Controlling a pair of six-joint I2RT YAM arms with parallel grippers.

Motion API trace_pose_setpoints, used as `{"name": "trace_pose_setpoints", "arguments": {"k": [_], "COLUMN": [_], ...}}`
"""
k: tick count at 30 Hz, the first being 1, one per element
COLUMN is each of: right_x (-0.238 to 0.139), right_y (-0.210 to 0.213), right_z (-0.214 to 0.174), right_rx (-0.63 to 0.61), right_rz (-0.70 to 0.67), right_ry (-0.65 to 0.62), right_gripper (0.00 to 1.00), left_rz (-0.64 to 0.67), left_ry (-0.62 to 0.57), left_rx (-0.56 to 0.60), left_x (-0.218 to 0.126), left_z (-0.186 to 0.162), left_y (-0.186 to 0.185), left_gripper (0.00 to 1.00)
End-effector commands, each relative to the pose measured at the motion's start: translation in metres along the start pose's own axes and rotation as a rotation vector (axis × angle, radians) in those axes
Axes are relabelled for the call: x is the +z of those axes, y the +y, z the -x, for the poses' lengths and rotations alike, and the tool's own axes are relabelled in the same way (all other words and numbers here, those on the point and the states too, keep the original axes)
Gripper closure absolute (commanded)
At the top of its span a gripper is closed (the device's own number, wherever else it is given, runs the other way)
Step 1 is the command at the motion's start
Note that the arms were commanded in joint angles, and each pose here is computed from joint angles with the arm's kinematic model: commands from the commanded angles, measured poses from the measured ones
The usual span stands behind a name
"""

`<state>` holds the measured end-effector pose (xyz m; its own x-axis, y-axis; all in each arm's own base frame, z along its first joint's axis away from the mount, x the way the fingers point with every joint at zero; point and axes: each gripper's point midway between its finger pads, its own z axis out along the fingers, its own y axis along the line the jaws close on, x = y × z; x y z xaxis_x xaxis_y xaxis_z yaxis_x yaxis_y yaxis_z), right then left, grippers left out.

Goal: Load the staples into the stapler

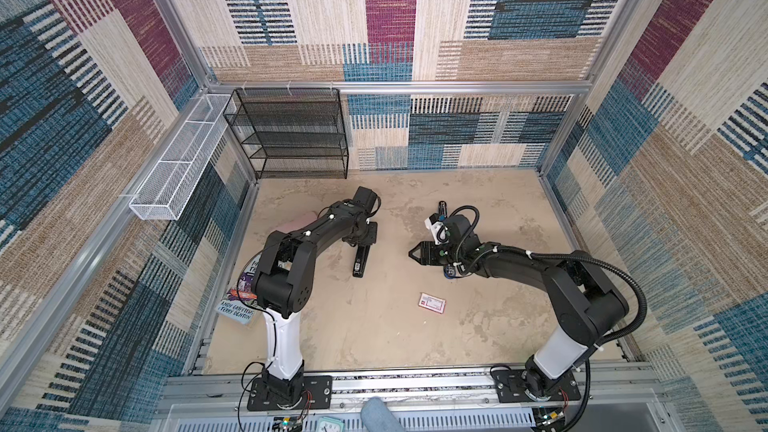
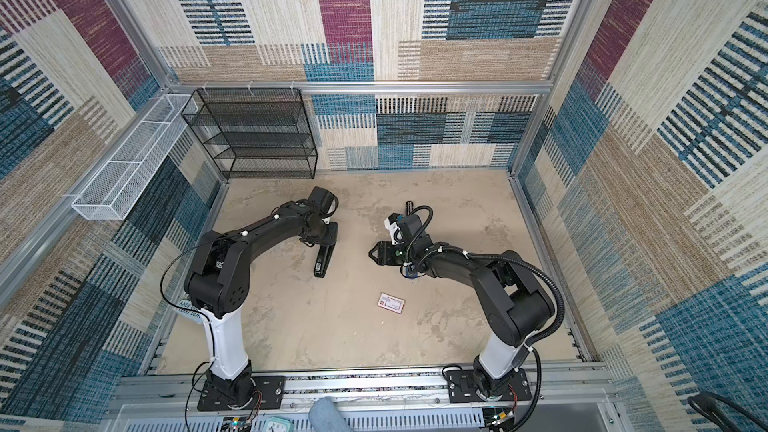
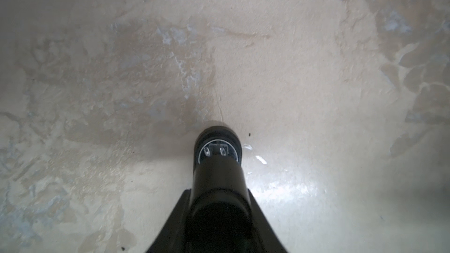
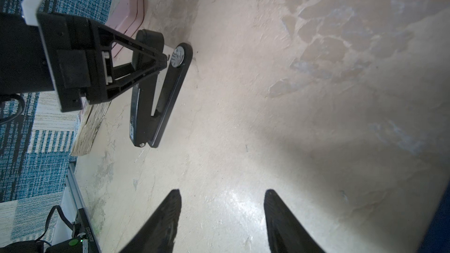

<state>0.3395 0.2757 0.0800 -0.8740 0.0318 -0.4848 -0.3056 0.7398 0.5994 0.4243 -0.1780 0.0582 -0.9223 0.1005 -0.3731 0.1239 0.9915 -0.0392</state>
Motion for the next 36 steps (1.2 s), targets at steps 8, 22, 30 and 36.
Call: {"name": "trace_pose_setpoints", "arguments": {"k": [8, 22, 30, 36], "right_x": [0.008, 0.021, 0.014, 0.018], "right_y": [0.015, 0.044, 0.047, 0.049], "right_z": [0.011, 0.042, 0.049, 0.047], "right_rx": [0.0, 0.106, 0.149, 0.167], "right_rz": [0.085, 0.357, 0.469, 0.511], "right_ry": [-0.021, -0.015, -0.02, -0.004], "right_gripper": [0.44, 0.55, 0.54, 0.57], "left_rz": [-0.036, -0.168, -0.234, -0.268], "left_ry": [-0.006, -0.107, -0.127, -0.146], "left_rx": [0.042, 0.146, 0.153, 0.157], "left_x": [-0.017, -0.08, -0.094, -0.102], "left_z": [0.003, -0.012, -0.019, -0.017], "left_y": [-0.007, -0.057, -0.078, -0.09], "left_gripper": [1.0, 1.0, 1.0, 1.0]}}
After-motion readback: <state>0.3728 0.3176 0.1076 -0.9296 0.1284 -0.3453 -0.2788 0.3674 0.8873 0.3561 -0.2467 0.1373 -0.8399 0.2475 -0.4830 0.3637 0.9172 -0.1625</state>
